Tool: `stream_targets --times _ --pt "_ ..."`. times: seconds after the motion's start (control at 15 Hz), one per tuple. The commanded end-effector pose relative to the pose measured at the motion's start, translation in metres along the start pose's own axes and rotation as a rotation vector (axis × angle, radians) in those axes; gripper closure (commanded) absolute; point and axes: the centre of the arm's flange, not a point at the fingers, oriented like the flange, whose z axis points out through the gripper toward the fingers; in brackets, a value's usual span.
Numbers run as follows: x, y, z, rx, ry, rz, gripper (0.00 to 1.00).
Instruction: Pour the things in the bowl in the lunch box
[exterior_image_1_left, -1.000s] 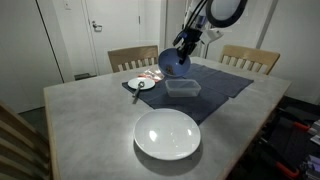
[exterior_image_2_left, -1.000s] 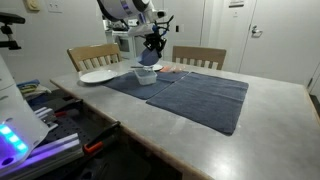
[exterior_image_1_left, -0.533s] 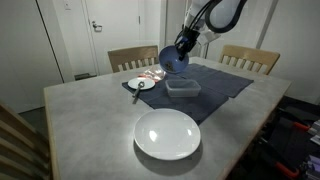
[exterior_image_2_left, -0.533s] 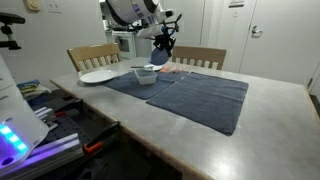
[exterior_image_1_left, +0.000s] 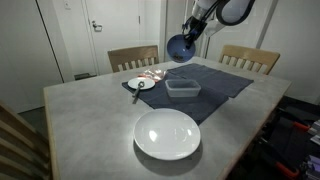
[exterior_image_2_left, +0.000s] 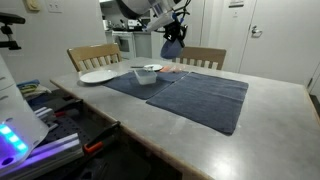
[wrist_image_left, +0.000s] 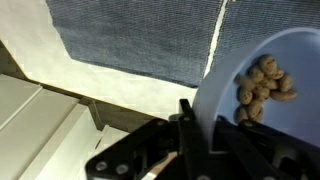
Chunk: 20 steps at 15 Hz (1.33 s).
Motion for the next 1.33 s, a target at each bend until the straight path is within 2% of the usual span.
stream_targets --times 0.0,0.2,0.33,0.53,0.67,0.87,1.0,1.27 --pt "-0.006 -0.001 -0.026 -0.077 -0.005 -0.039 0.98" --pt "-0.012 -0.002 -0.044 -0.154 -0.041 -0.081 0.98" --pt "-0.016 -0.003 -0.054 -0.222 -0.127 -0.098 0.98" --pt "-0.029 -0.009 -0.069 -0.255 -0.282 -0.118 0.98" --pt "-0.038 -0.021 -0.079 -0.237 -0.386 -0.14 0.98" --pt "-0.054 -0.046 -0.093 -0.143 -0.513 -0.172 0.98" --pt "-0.06 -0.065 -0.093 -0.094 -0.546 -0.175 0.98" --pt "-0.058 -0.086 -0.088 -0.076 -0.549 -0.156 0.98"
